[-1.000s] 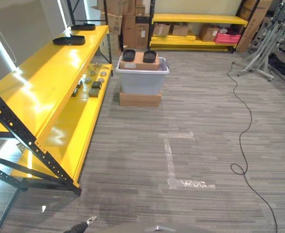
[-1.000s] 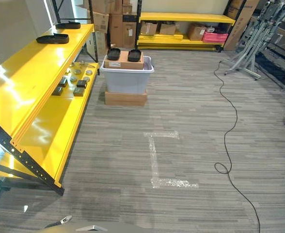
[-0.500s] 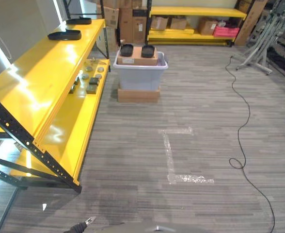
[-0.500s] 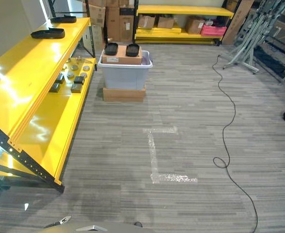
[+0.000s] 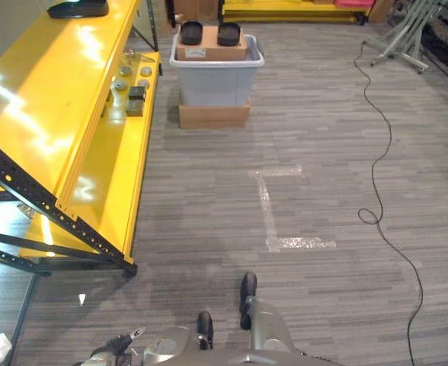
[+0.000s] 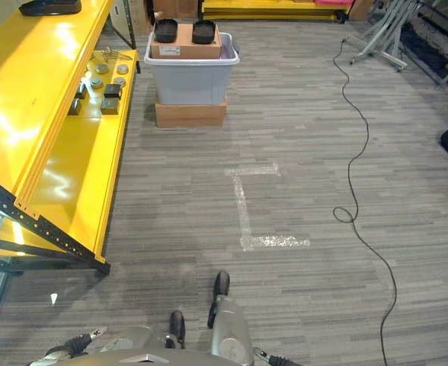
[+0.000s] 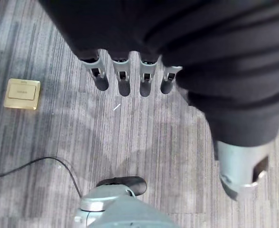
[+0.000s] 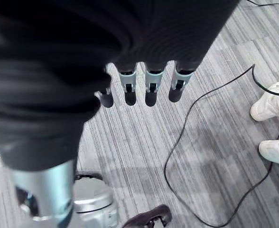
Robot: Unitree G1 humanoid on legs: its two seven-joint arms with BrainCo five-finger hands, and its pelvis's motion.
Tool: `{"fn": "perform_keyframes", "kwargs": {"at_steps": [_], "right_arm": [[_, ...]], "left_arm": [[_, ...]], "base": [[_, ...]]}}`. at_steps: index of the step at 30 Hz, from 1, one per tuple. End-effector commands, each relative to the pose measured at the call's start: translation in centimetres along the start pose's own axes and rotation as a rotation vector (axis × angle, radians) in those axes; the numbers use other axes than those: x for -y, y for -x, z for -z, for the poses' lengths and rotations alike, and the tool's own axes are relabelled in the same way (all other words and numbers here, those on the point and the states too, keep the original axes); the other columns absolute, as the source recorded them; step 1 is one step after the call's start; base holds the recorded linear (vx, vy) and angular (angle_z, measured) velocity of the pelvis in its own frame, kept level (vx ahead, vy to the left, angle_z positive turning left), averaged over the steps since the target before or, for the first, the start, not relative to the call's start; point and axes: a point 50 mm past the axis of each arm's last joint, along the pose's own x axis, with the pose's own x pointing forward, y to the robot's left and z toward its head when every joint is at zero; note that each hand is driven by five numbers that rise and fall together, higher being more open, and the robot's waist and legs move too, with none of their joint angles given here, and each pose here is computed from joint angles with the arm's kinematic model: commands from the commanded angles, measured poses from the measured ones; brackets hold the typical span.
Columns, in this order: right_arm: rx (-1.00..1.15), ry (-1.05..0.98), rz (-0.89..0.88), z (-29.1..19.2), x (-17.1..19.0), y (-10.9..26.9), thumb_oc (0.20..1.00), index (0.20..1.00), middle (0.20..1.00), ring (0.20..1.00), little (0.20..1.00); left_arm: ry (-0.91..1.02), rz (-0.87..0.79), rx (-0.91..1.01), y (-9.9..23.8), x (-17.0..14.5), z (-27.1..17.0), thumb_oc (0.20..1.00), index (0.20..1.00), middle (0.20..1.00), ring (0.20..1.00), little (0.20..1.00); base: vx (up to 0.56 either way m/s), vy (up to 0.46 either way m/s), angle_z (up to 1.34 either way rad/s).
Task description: Move parts from the plastic box to the shelf.
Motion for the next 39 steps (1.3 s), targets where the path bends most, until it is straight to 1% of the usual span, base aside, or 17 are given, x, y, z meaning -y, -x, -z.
{"fn": "perform_keyframes", "kwargs": {"at_steps": [1,4,8,10,16,20,26,29,31,33,34,39], "right_arm": [[-0.007,0.033,0.025,0.2,1.6,0.1,1.0,1.0,1.0,1.0,1.0],[-0.039,0.063,0.044,1.0,1.5,0.1,1.0,1.0,1.0,1.0,1.0],[-0.03,0.12,0.067,0.2,1.6,0.1,1.0,1.0,1.0,1.0,1.0],[-0.008,0.162,0.088,-1.0,2.1,0.1,1.0,1.0,1.0,1.0,1.0],[0.024,0.154,0.131,-2.4,3.1,0.3,1.0,1.0,1.0,1.0,1.0],[0.018,0.212,0.13,-2.2,2.9,0.2,1.0,1.0,1.0,1.0,1.0],[0.049,0.269,0.114,-1.6,3.2,0.3,1.0,1.0,1.0,1.0,1.0],[0.077,0.316,0.112,-2.5,2.7,0.3,1.0,1.0,1.0,1.0,1.0],[0.089,0.305,0.101,-3.1,2.2,0.3,1.0,1.0,1.0,1.0,1.0],[0.095,0.276,0.085,-3.4,1.8,0.3,1.0,1.0,1.0,1.0,1.0],[0.12,0.244,0.07,-4.1,1.0,0.3,1.0,1.0,1.0,1.0,1.0],[0.157,0.225,0.043,-4.8,-0.7,0.4,1.0,1.0,1.0,1.0,1.0]], "left_arm": [[-0.057,-0.015,0.006,0.2,-1.0,1.0,1.0,1.0,1.0,1.0,1.0],[-0.022,-0.043,-0.005,0.3,-1.1,1.7,1.0,1.0,1.0,1.0,1.0],[0.006,-0.028,0.018,0.3,-1.0,1.5,1.0,1.0,1.0,1.0,1.0],[0.066,-0.026,0.051,0.2,-0.8,1.0,1.0,1.0,1.0,1.0,1.0],[0.07,-0.025,0.112,0.1,-0.6,-1.2,1.0,1.0,1.0,1.0,1.0],[0.133,-0.064,0.117,0.1,-1.2,-1.5,1.0,1.0,1.0,1.0,1.0],[0.209,-0.123,0.105,0.4,-2.8,0.3,1.0,1.0,1.0,1.0,1.0],[0.25,-0.151,0.101,0.5,-3.2,0.9,1.0,1.0,1.0,1.0,1.0],[0.246,-0.163,0.099,0.6,-3.4,1.2,1.0,1.0,1.0,1.0,1.0],[0.2,-0.15,0.103,0.6,-3.3,1.1,1.0,1.0,1.0,1.0,1.0],[0.141,-0.116,0.114,0.5,-2.6,0.7,1.0,1.0,1.0,1.0,1.0],[0.107,-0.081,0.155,0.3,-1.9,-0.9,1.0,1.0,1.0,1.0,1.0]], "base": [[0.36,-0.232,0.03],[0.82,-0.537,0.12],[0.4,-0.267,0.03],[0.38,-0.363,-0.16],[0.24,-0.175,-0.07],[0.38,0.042,-0.28],[0.64,0.152,-0.32],[0.57,0.192,-0.61],[0.58,0.186,-0.84],[0.57,0.258,-0.33],[0.67,0.397,-0.02],[0.42,0.202,0.03]]}}
